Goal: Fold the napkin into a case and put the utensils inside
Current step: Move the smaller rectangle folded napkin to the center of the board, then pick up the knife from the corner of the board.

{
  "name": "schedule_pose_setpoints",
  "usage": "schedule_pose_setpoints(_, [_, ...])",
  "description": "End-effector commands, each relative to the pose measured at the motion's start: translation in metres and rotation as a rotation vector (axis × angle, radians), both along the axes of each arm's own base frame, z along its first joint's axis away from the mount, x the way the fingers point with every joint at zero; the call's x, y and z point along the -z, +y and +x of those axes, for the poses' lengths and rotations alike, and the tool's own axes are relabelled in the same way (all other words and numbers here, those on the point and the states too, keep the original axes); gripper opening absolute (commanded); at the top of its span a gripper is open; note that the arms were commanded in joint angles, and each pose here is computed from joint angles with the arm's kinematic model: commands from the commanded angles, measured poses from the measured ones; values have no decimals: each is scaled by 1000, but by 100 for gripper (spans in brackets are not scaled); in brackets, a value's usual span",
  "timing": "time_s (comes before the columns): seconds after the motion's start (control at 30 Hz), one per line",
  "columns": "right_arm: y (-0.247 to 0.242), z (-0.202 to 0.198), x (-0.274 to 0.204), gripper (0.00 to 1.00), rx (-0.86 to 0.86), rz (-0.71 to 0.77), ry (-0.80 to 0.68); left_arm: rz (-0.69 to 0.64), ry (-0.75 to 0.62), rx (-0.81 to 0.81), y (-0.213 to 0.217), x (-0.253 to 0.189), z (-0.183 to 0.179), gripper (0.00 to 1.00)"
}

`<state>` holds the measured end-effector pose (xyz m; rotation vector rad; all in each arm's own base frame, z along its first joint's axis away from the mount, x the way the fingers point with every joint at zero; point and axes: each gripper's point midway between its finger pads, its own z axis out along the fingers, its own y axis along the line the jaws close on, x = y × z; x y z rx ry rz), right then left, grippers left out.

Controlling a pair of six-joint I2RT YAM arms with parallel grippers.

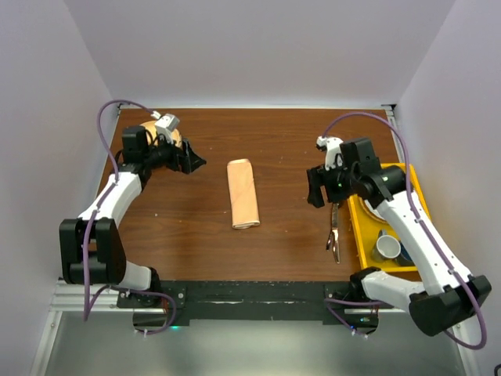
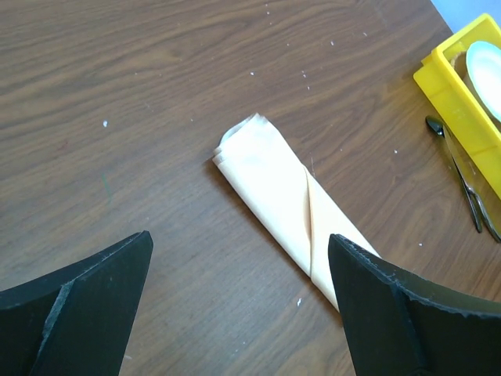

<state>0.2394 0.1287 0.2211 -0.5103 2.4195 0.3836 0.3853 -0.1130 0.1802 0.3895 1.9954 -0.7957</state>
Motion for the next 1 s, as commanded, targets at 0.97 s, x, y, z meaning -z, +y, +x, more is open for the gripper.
schedule_pose_setpoints(0.97, [-94, -61, 166, 40, 679, -363, 599, -10, 57, -92, 10, 6, 3, 100])
